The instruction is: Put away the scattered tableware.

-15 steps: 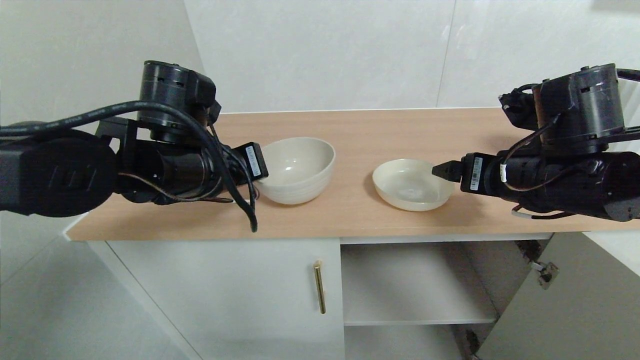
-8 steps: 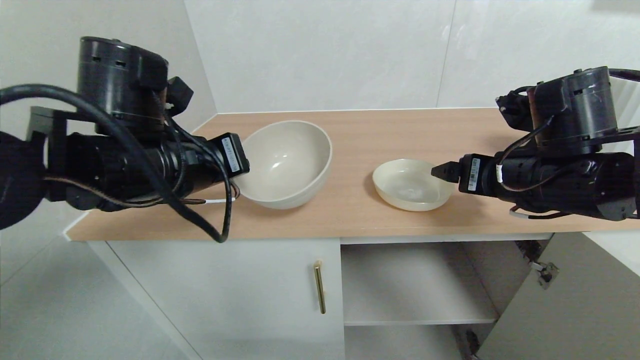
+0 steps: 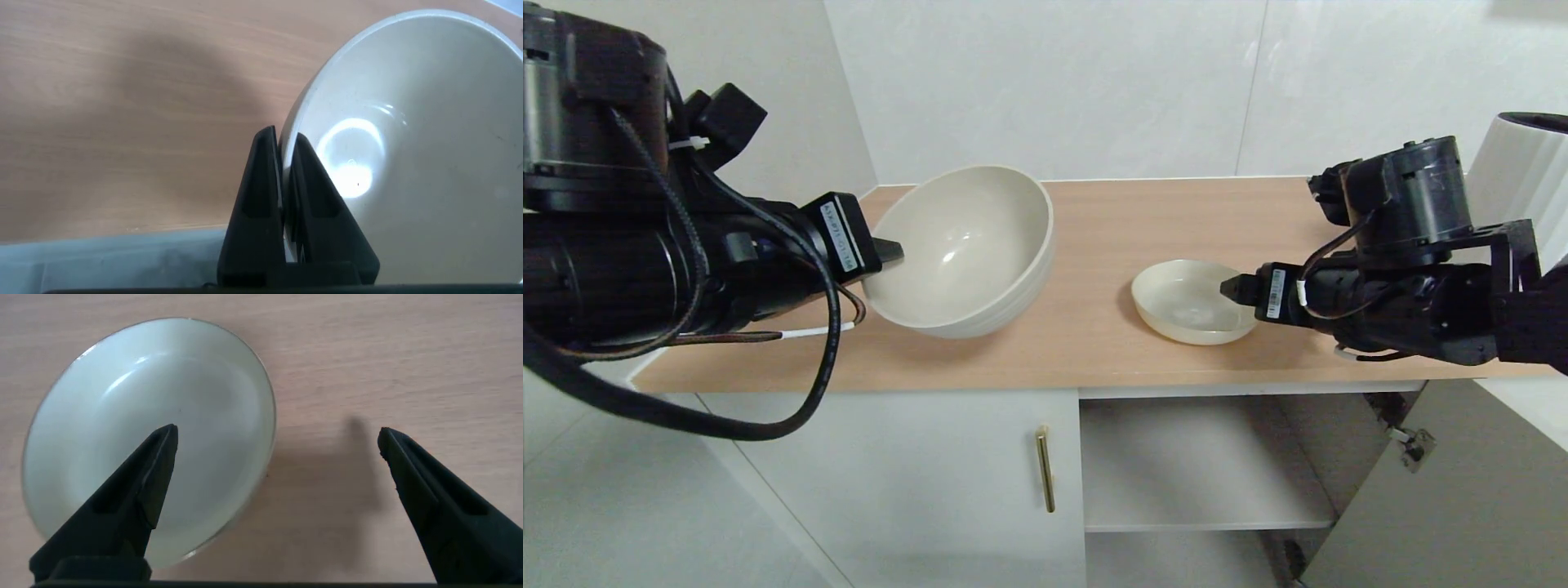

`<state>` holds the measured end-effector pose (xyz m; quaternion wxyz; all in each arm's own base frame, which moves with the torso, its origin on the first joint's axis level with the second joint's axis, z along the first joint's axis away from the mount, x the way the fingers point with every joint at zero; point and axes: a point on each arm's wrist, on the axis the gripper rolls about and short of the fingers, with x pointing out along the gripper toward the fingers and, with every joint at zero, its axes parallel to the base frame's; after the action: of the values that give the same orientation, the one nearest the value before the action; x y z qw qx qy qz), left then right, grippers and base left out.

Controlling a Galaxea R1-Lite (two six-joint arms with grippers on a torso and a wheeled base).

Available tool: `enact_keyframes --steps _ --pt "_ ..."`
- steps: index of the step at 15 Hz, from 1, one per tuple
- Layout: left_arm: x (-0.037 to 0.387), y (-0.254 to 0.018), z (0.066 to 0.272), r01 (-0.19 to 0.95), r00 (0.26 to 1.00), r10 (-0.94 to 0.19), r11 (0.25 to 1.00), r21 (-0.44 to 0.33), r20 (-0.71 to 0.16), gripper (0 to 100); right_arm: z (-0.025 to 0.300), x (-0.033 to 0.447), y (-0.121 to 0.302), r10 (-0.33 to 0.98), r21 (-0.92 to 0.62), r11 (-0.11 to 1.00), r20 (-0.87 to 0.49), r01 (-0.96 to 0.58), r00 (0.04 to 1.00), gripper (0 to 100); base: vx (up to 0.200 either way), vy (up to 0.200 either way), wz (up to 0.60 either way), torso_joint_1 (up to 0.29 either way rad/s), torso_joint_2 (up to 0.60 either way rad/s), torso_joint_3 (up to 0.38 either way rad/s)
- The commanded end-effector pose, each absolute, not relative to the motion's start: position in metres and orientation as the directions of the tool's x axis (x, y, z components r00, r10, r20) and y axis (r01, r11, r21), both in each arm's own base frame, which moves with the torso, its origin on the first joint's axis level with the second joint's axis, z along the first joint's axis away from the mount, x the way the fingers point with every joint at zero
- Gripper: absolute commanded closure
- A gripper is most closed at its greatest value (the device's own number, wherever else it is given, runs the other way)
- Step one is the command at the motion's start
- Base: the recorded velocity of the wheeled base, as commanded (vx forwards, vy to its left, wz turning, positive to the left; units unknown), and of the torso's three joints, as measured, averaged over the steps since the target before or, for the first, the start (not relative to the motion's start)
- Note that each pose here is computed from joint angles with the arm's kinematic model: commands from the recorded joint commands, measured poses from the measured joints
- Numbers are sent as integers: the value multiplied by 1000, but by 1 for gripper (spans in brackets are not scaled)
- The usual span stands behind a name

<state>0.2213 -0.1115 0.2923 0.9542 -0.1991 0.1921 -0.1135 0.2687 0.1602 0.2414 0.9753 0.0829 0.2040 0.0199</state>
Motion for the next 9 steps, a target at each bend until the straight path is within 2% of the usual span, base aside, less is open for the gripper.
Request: enact_keyframes --steps 1,3,4,9 --pt "218 -110 295 145 903 -296 893 -427 -313 100 232 276 165 66 155 988 -416 -1 907 0 0 0 0 0 0 0" --pt "218 -110 294 144 902 -296 893 -427 -314 100 229 279 167 63 156 988 -414 2 908 0 0 0 0 0 0 0" --pt "218 -111 293 148 899 -301 893 -426 -319 100 227 281 168 57 156 988 -408 8 911 100 0 0 0 0 0 0" --pt "216 -113 293 157 896 -311 890 -428 -317 100 228 282 169 55 166 986 -399 13 915 100 0 0 0 0 0 0"
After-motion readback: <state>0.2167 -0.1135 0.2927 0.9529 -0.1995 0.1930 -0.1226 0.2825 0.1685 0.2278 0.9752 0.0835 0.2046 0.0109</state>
